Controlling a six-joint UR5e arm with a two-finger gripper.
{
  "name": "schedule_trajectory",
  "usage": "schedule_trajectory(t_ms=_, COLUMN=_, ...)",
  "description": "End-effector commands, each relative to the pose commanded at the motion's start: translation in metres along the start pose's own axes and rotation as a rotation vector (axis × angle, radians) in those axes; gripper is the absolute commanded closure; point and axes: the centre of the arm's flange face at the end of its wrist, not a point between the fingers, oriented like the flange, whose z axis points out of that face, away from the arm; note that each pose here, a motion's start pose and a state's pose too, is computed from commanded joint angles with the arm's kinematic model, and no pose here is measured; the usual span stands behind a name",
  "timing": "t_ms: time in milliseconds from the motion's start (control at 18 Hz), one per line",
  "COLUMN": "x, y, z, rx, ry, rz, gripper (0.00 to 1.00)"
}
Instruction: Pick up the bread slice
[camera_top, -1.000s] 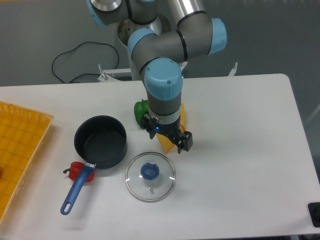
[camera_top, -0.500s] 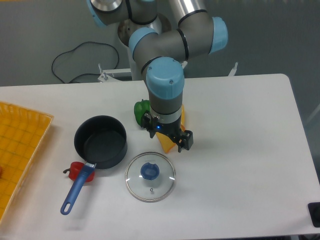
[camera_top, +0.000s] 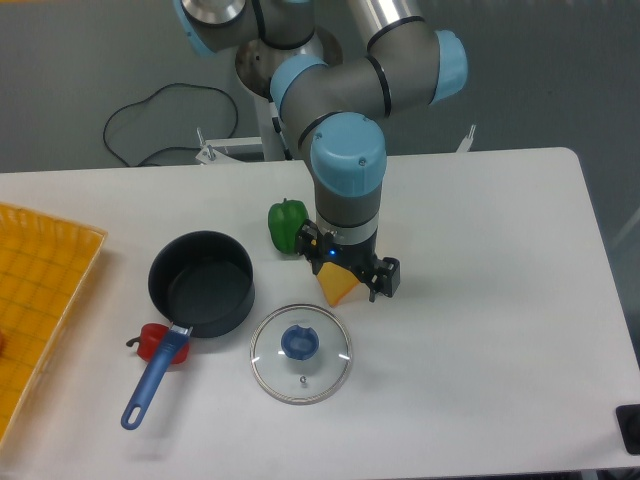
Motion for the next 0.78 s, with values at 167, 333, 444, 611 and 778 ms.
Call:
schedule_trajectory(t_ms=167, x=-0.002, y=0.002, z=0.0, rx=-0.004, ry=-0.003, rz=-0.005, gripper=0.0)
schedule_trajectory(t_ms=333, x=-0.01, y=0.01, z=0.004, rx=-0.009, ry=0.002, rz=-0.021, gripper=0.0)
schedule_trajectory(t_ms=444, x=-0.014, y=0.013, z=0.005, rx=-0.01, ry=0.003, rz=-0.031, gripper=0.0)
schedule_trajectory(t_ms=611, x=-0.026, y=0.027, z=0.013, rx=-0.021, ry=0.016, rz=-0.055, gripper=0.0)
schedule_trajectory(t_ms=778, x=-0.036, y=0.036, z=0.014, rx=-0.022, ry=0.017, rz=-0.005, gripper=0.0)
